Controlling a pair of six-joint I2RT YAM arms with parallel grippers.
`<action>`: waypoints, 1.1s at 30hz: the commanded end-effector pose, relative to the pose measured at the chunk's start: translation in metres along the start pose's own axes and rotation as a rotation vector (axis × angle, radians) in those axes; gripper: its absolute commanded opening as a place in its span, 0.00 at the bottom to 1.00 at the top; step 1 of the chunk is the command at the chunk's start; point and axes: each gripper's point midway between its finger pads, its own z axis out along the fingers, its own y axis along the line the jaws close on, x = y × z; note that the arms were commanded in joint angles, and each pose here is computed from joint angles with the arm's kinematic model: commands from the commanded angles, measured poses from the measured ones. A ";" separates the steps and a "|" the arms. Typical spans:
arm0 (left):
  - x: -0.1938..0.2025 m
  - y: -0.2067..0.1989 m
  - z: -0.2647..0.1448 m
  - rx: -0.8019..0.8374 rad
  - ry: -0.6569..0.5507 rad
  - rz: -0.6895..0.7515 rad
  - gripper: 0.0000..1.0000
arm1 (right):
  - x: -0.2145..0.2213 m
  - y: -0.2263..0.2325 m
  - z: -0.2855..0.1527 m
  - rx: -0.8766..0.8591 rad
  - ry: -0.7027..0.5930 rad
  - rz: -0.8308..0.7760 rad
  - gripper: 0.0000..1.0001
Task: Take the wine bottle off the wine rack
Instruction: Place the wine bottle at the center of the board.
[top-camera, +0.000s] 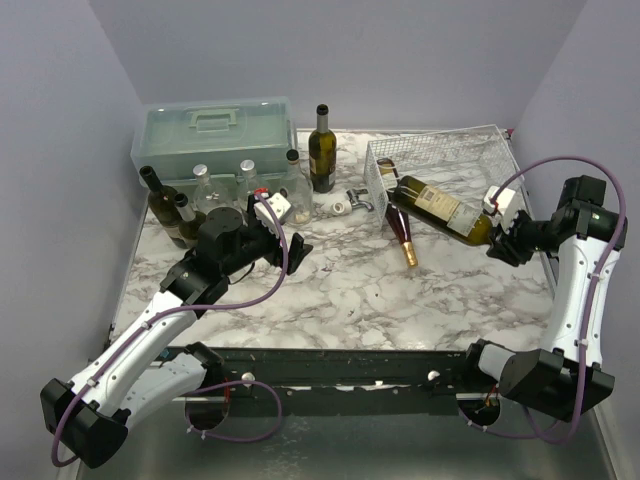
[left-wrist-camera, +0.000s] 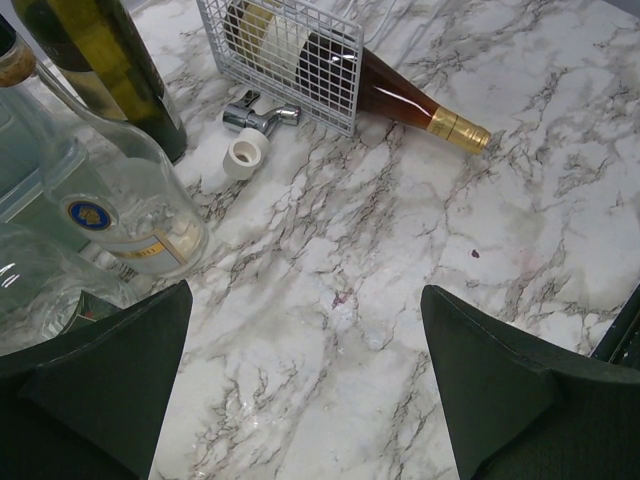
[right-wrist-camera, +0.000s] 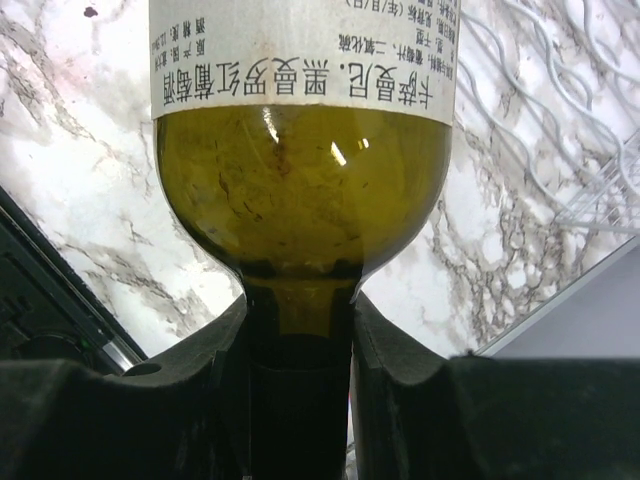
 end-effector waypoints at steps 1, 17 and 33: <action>0.007 0.003 0.001 -0.018 0.015 0.019 0.99 | -0.028 -0.010 -0.004 0.013 -0.036 -0.051 0.00; 0.014 0.005 0.006 -0.021 0.041 0.022 0.99 | -0.058 -0.012 0.003 -0.018 0.120 -0.309 0.00; 0.021 0.008 0.009 -0.032 0.062 0.022 0.99 | -0.097 -0.007 0.006 -0.003 0.203 -0.590 0.00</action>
